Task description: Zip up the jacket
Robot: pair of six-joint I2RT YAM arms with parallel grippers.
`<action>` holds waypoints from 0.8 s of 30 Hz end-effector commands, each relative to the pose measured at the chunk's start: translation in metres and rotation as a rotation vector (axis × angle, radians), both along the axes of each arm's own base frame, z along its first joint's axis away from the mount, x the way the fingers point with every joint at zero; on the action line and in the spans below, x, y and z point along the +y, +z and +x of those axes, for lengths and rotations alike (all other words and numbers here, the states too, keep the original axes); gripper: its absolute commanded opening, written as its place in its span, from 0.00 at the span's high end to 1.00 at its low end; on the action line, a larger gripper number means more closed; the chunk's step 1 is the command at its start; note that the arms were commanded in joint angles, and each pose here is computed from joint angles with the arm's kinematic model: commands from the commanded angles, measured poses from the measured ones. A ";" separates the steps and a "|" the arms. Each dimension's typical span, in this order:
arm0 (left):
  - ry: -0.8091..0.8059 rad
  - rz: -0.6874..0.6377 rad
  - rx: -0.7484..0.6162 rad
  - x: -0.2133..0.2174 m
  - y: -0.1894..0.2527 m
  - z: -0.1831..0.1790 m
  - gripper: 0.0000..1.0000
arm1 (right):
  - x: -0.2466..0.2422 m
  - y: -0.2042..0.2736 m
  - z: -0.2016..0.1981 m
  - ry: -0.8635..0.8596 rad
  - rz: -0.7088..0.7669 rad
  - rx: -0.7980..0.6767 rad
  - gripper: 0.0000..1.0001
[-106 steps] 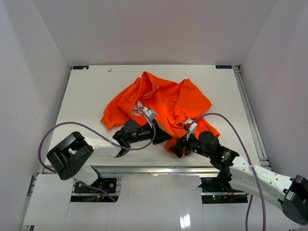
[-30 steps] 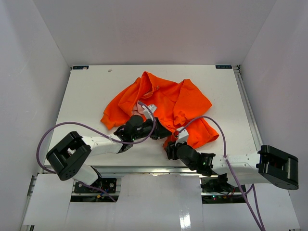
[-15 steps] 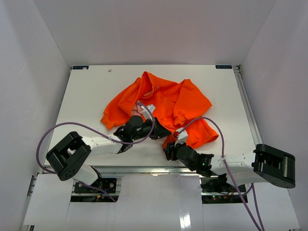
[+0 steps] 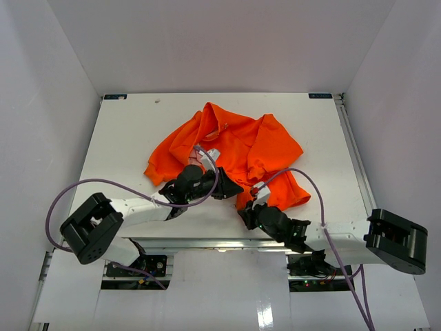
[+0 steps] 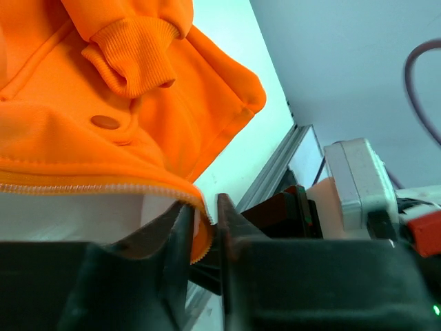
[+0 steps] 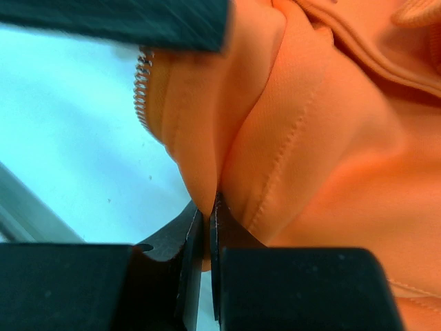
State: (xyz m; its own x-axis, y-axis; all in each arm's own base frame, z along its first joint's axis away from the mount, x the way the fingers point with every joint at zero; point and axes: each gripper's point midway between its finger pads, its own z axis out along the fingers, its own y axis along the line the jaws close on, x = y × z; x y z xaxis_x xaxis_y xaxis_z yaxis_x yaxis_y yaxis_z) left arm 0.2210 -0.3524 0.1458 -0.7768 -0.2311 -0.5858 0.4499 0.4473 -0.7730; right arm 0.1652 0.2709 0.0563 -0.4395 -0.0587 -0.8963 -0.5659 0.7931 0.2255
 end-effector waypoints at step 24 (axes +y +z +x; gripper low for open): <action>0.188 0.211 -0.159 0.113 -0.003 0.014 0.39 | 0.017 0.108 -0.056 0.590 0.397 -0.030 0.92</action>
State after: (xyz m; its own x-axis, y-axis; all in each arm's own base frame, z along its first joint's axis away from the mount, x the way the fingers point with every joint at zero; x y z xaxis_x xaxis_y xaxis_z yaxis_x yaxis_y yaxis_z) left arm 0.2489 -0.2361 0.1379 -0.6335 -0.2686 -0.7256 0.3720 0.7165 -0.5901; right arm 0.1270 0.2777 0.1316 -0.4131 0.0270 -0.9103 -0.8467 0.3568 0.3948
